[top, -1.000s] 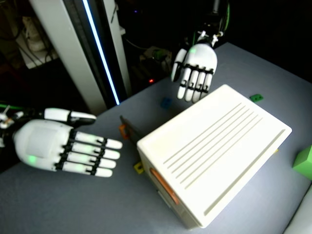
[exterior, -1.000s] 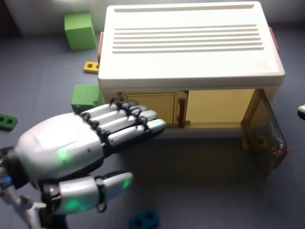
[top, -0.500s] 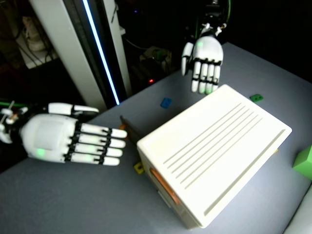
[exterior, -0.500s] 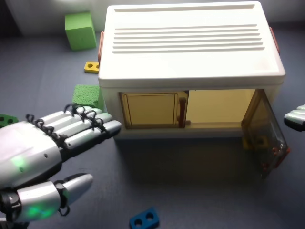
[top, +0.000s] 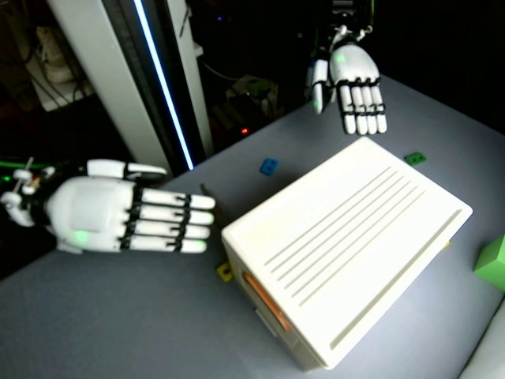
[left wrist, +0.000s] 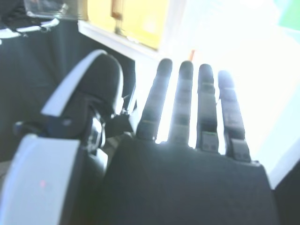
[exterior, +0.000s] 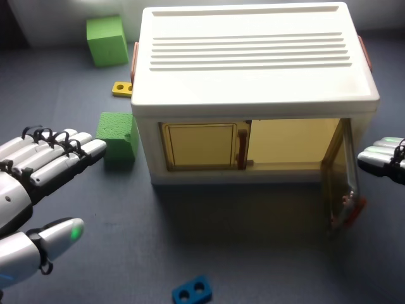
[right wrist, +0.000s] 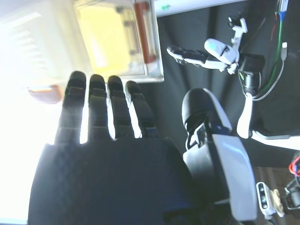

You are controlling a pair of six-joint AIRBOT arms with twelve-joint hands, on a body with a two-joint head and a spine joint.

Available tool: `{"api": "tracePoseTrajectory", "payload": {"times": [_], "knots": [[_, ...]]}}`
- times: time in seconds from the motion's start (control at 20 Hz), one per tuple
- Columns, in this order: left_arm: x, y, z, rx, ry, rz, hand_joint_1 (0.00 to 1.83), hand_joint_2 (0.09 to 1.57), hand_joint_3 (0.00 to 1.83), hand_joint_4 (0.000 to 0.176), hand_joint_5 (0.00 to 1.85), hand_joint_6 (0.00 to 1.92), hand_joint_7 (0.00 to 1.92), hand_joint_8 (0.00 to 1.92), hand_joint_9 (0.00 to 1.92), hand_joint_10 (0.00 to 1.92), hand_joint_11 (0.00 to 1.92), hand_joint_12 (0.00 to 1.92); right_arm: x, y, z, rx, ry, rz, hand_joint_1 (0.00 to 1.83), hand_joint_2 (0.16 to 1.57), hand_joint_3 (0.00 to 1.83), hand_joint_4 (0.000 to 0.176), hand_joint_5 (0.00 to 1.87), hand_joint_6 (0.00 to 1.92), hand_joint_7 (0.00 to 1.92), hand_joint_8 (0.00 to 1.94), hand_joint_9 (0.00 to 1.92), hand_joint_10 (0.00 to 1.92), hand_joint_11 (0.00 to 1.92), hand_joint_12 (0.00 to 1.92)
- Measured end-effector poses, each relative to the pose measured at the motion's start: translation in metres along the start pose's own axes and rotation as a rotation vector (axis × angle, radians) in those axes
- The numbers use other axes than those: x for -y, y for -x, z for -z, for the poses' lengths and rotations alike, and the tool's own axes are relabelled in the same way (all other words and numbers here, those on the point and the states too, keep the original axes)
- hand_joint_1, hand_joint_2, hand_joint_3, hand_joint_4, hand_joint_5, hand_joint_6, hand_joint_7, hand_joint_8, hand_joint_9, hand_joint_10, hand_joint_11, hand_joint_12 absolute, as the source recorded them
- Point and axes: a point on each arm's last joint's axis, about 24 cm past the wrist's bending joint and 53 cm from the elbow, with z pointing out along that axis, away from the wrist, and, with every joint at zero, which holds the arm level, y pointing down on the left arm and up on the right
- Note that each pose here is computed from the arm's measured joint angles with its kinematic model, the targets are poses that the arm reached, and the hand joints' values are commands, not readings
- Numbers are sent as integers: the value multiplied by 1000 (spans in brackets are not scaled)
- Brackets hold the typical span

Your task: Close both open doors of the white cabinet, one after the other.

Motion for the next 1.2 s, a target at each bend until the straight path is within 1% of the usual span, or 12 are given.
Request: {"api": "tracePoseTrajectory", "payload": {"times": [0.05,0.1,0.2,0.5,0.65,0.7,0.8,0.95,1.05,1.1,1.15,1.2], "knots": [[0,2,0,9,-1,1,0,1571,106,0,0,0,0,0,8,3,0,208,-1,-2,-2,-6,4,0,0,1424,11,3,0,0,0,0,0,0,0,0],[0,3,0,14,-3,1,0,1571,106,0,0,0,0,0,2,0,0,207,-2,-4,-4,-10,9,0,0,1424,11,0,0,0,0,0,0,0,0,0],[1,4,0,17,-5,2,0,1571,82,0,0,0,0,0,0,0,0,169,-4,-7,-7,-19,20,1,0,1428,11,0,0,0,0,0,0,0,0,0],[1,5,1,20,-3,2,0,1571,102,0,0,0,0,0,0,0,0,200,-8,-16,-15,-47,41,2,0,1429,5,0,0,0,0,0,0,0,0,0],[1,5,1,20,-3,2,0,1571,80,0,0,0,0,0,0,0,0,168,-8,-20,-20,-63,54,-5,0,1426,3,0,0,0,0,0,0,0,0,0],[1,4,1,19,-3,2,0,1571,90,0,0,0,0,0,0,0,0,206,-8,-23,-22,-66,55,-12,0,1428,4,0,0,0,0,0,0,0,0,0],[1,5,1,20,-3,2,0,1571,112,0,6,1,0,0,0,0,0,222,-7,-28,-24,-76,58,-14,0,1438,7,0,0,0,0,0,0,0,0,0],[1,5,1,20,-4,2,0,1571,114,0,13,2,0,0,10,2,0,259,-9,-27,-31,-71,71,-16,0,1467,16,0,0,0,0,0,0,0,0,0],[1,5,1,20,-3,2,0,1571,87,0,0,0,0,0,0,0,0,207,-10,-28,-36,-67,85,-17,0,1463,11,0,0,0,0,0,0,0,0,0],[0,5,1,22,-3,2,0,1571,105,0,13,2,0,0,6,1,0,237,-10,-30,-39,-72,87,-17,0,1463,10,0,0,0,0,0,0,0,0,0],[0,5,1,22,-1,3,0,1571,105,0,25,3,14,3,37,7,0,316,-11,-33,-43,-76,94,-17,0,1454,4,0,4,1,0,0,0,0,0,0],[0,5,1,22,-2,3,0,1571,94,0,26,2,16,2,39,5,0,321,-12,-33,-45,-79,100,-15,0,1457,5,0,11,4,0,0,0,0,0,0]]}}
